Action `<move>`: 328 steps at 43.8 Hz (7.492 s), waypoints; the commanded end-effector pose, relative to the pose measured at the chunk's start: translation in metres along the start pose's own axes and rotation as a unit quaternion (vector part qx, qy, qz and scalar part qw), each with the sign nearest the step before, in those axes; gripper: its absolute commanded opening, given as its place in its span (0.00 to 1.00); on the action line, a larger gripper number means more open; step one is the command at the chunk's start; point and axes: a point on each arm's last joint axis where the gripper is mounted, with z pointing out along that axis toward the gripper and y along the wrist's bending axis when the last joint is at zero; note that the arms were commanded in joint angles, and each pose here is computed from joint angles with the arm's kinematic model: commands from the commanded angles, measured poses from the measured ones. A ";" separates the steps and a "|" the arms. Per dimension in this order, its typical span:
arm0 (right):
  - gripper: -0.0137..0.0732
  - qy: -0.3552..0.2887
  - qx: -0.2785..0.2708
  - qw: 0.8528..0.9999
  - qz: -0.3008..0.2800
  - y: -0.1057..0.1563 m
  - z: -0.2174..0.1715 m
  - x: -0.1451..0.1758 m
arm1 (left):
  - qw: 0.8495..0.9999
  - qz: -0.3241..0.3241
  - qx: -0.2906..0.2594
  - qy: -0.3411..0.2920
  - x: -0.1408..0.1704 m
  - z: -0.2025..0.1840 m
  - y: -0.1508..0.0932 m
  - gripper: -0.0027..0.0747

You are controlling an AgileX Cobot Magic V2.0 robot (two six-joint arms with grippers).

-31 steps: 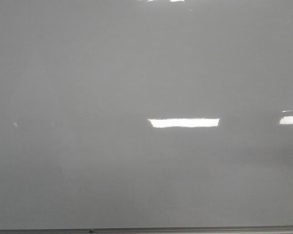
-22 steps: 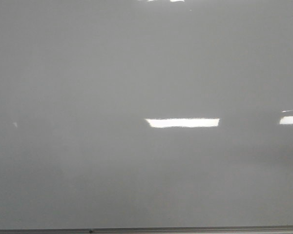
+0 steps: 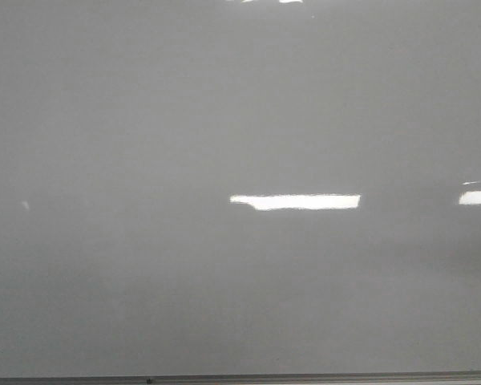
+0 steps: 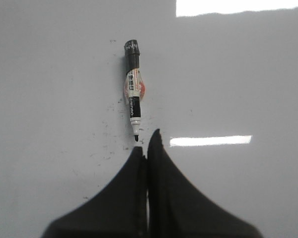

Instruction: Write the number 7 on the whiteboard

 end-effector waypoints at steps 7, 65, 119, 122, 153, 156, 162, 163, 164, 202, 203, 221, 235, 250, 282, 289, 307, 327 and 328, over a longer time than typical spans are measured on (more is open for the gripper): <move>0.02 -0.053 0.003 0.999 -0.002 0.000 -0.002 -0.009 | 0.997 -0.002 -0.002 -0.084 -0.011 -0.002 0.000 0.01; 0.02 0.063 0.006 0.998 -0.006 0.002 0.014 -0.168 | 0.997 -0.018 0.006 0.075 -0.172 0.034 0.003 0.01; 0.71 0.214 0.015 0.977 -0.023 -0.001 0.055 -0.136 | 0.955 -0.017 0.006 0.295 -0.101 0.156 0.002 0.71; 0.71 0.214 0.015 0.976 -0.023 -0.001 0.055 -0.136 | 0.951 -0.017 0.005 0.307 -0.098 0.168 0.002 0.71; 0.71 0.217 0.015 0.976 -0.023 -0.001 0.054 -0.135 | 0.948 -0.027 -0.022 0.315 -0.067 0.255 0.018 0.71; 0.71 0.217 0.015 0.976 -0.023 -0.001 0.054 -0.135 | 0.948 -0.027 -0.022 0.316 -0.063 0.258 0.018 0.71; 0.71 0.217 0.015 0.976 -0.023 -0.001 0.054 -0.135 | 0.948 -0.027 -0.022 0.316 -0.057 0.263 0.018 0.66; 0.71 0.217 0.015 0.976 -0.023 -0.001 0.054 -0.135 | 0.949 -0.027 -0.022 0.315 -0.057 0.263 0.018 0.64; 0.71 0.217 0.015 0.976 -0.023 -0.001 0.054 -0.135 | 0.949 -0.027 -0.022 0.312 -0.058 0.263 0.018 0.61; 0.71 0.236 0.007 0.972 -0.002 0.002 0.052 -0.133 | 0.956 -0.014 -0.004 0.293 -0.114 0.223 0.008 0.01; 0.71 0.240 0.007 0.971 -0.002 0.002 0.052 -0.134 | 0.954 -0.007 0.002 0.300 -0.119 0.219 0.006 0.01; 0.71 0.304 -0.034 0.952 -0.023 0.008 0.040 -0.142 | 0.865 0.163 0.278 0.386 -0.159 0.177 -0.088 0.01; 0.71 0.331 -0.165 0.928 -0.037 0.029 0.047 -0.137 | 0.744 0.275 0.470 0.388 -0.129 0.144 -0.184 0.01; 0.71 0.284 -0.432 0.843 -0.151 0.074 0.060 -0.130 | 0.662 0.351 0.555 0.361 -0.110 0.113 -0.237 0.01; 0.66 0.271 -0.561 0.751 -0.218 0.159 0.116 -0.123 | 0.652 0.366 0.568 0.344 -0.110 0.108 -0.241 0.01; 0.55 0.268 -0.572 0.744 -0.220 0.168 0.115 -0.122 | 0.652 0.366 0.568 0.344 -0.110 0.108 -0.241 0.01; 0.11 0.269 -0.569 0.741 -0.232 0.167 0.115 -0.120 | 0.660 0.362 0.566 0.335 -0.111 0.109 -0.242 0.07; 0.02 0.323 -0.506 0.772 -0.206 0.151 0.119 -0.121 | 0.748 0.280 0.473 0.373 -0.144 0.124 -0.181 0.52; 0.02 0.326 -0.498 0.776 -0.207 0.149 0.119 -0.122 | 0.756 0.271 0.468 0.368 -0.147 0.123 -0.175 0.52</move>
